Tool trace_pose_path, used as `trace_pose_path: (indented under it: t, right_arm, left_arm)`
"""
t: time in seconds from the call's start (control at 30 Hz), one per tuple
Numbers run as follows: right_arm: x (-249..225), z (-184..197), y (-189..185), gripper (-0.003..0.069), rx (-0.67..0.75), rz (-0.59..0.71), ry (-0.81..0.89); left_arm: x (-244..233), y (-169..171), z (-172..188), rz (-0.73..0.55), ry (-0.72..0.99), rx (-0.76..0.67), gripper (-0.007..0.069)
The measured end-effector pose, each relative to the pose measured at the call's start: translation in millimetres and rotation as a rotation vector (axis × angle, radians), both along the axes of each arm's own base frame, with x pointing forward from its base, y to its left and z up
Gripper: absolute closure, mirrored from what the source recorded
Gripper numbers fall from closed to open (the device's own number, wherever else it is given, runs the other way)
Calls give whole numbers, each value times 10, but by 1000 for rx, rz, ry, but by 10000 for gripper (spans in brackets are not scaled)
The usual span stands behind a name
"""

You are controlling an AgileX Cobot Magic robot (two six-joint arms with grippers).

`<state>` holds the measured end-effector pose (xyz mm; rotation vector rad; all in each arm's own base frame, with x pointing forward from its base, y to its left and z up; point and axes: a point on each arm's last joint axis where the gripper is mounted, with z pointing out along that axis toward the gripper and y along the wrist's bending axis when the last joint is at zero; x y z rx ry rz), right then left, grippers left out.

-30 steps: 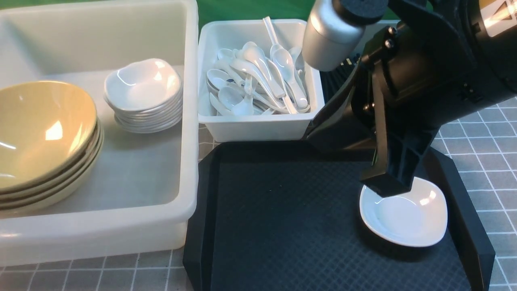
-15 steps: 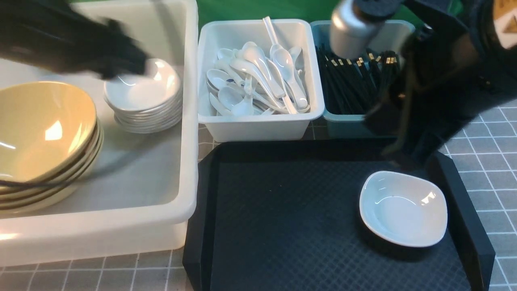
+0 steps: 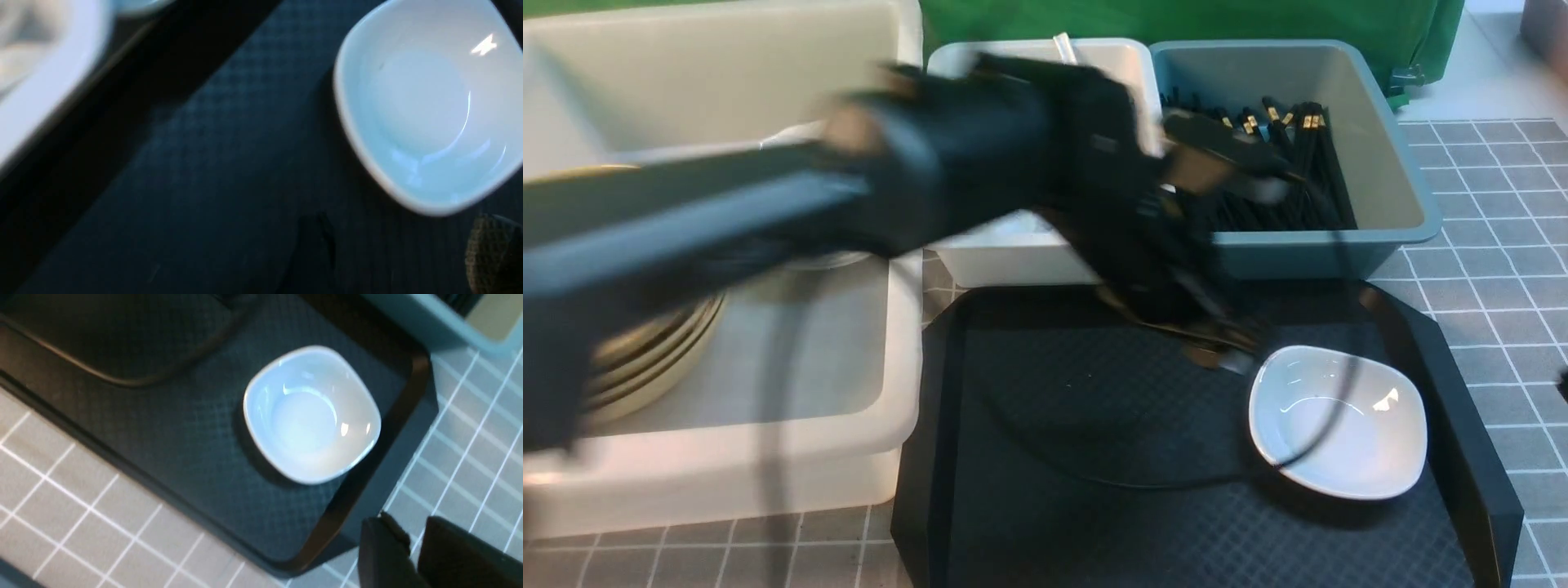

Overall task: On grey table put chopsticks spoon bowls plates into blue grey white boxes.
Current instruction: 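Grasp the small white bowl on the black tray by its rim with the left gripper, then place the white bowl into the white bin with the other dishes with the left gripper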

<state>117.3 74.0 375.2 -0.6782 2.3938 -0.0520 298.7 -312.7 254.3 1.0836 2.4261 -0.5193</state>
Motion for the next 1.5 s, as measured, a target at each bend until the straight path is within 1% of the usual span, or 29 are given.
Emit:
trace_pose_path:
  t: [0.1,0.43,0.5,0.53,0.6,0.63,0.67,0.7,0.73,0.77,0.8,0.83,0.87,0.9,0.93,0.97,1.0,1.03,1.07,1.1,1.17,1.2,1.23,1.27,1.33,1.37,1.4,1.5]
  right_arm:
    - [-94,-86,-93,487,17,-24,4]
    - [-143,-178,-141,487,8,-25,15]
    - [-143,-178,-141,487,8,-25,15]
    - [-143,-178,-141,487,7,-24,15]
    - [-143,-178,-141,487,7,-24,15]
    - [-143,-178,-141,487,7,-24,15]
    - [-142,-177,-140,487,8,-24,14]
    - [-139,-174,-136,487,12,-22,9]
    - [-135,-170,-131,487,17,-19,3]
    - [-134,-169,-129,487,18,-18,1]
    - [-126,-160,-114,489,34,-10,-11]
    - [-125,-159,-113,489,35,-8,-13]
    - [-108,-156,-81,501,53,3,-20]
    - [-86,-158,-37,529,69,20,-22]
    - [-81,-155,-32,533,69,22,-24]
    - [-53,-140,26,570,82,51,-23]
    - [-46,-133,49,576,90,62,-19]
    - [-5,-92,134,613,109,109,-25]
    - [46,-37,222,625,126,148,-29]
    - [44,-19,228,625,131,156,-34]
    - [170,96,422,628,158,233,-49]
    - [202,127,465,628,163,244,-52]
    - [262,179,539,627,164,268,-61]
    - [350,244,642,627,162,296,-70]
    - [461,305,772,627,160,328,-74]
    - [528,326,856,627,158,347,-70]
    - [559,332,899,627,160,357,-65]
    - [685,328,1070,627,161,401,-46]
  left_arm:
    - [156,-305,-239,-22,8,4,185]
    - [466,-630,-721,-6,36,4,184]
    - [486,-667,-812,-6,51,8,197]
    - [482,-682,-840,-9,55,12,212]
    - [467,-715,-866,-16,54,14,307]
    - [464,-713,-868,-17,57,15,319]
    - [435,-730,-864,-28,63,22,424]
    - [423,-736,-860,-35,67,26,491]
    - [417,-746,-822,-34,75,13,524]
    - [416,-748,-796,-34,74,9,537]
    - [400,-738,-658,-49,70,7,573]
    - [404,-732,-622,-50,65,5,581]
    - [397,-698,-488,-64,51,14,601]
    - [409,-622,-308,-79,20,27,618]
    - [411,-611,-280,-78,18,25,619]
    - [444,-502,-99,-71,-19,34,621]
    - [465,-436,7,-62,-36,30,622]
    - [515,-258,279,-33,-83,14,624]
    - [558,-45,590,7,-139,-14,625]
    - [563,-11,632,13,-147,-16,625]
    - [595,430,1148,95,-230,-68,625]
    - [597,554,1263,117,-248,-75,625]
    - [598,768,1434,157,-275,-79,625]
    - [594,1080,1632,217,-303,-74,625]
    - [594,1495,1789,304,-318,-52,625]
    - [599,1772,1837,368,-318,-32,625]
    - [604,1912,1847,402,-315,-21,625]
    - [643,2520,1781,563,-291,15,625]
